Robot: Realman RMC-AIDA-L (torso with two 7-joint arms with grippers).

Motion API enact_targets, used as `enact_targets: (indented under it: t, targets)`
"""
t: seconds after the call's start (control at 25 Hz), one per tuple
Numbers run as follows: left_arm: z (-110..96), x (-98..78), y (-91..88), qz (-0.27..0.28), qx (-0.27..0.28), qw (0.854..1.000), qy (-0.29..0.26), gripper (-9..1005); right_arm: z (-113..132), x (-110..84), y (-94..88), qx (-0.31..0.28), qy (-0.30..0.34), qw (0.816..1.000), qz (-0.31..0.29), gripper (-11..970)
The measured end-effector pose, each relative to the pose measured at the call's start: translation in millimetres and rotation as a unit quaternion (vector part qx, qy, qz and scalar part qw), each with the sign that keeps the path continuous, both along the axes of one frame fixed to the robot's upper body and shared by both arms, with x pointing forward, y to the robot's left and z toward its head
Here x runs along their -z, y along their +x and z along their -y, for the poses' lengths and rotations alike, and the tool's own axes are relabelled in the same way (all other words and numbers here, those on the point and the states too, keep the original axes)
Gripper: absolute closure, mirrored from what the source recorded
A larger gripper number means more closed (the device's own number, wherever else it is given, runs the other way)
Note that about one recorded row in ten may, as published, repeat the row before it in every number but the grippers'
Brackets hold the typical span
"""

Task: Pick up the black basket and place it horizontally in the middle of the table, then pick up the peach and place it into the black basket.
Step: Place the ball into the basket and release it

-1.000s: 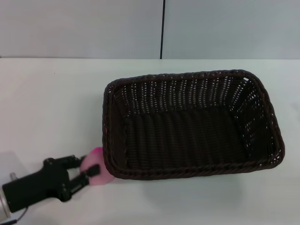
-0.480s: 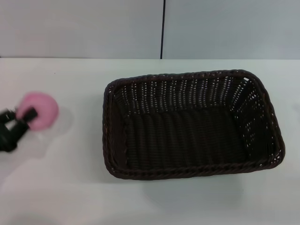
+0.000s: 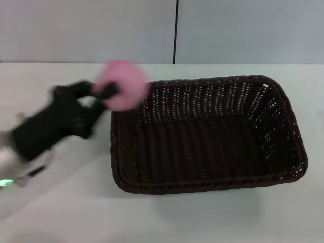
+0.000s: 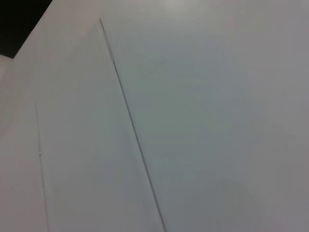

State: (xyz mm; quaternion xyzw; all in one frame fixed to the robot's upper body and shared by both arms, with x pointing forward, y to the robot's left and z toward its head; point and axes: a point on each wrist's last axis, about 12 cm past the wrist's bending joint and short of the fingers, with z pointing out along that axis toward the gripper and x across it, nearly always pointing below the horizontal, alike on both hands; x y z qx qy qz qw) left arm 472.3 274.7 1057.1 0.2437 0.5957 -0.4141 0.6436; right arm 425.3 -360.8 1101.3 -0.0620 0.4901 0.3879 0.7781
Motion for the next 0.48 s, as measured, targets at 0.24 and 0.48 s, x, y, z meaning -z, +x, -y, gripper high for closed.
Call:
enact_targets:
  t: [0.24,0.48]
  targets:
    - [49,-1.8,14.1,0.017,0.089,0.994,0.055,854,10,10.4,-4.1,0.046,0.032,0.998,-0.02,394]
    - [64,3.7,19.3,0.006,0.101,0.991,0.083,850,14,17.5,-11.6,0.073,0.04,0.996,-0.031,394]
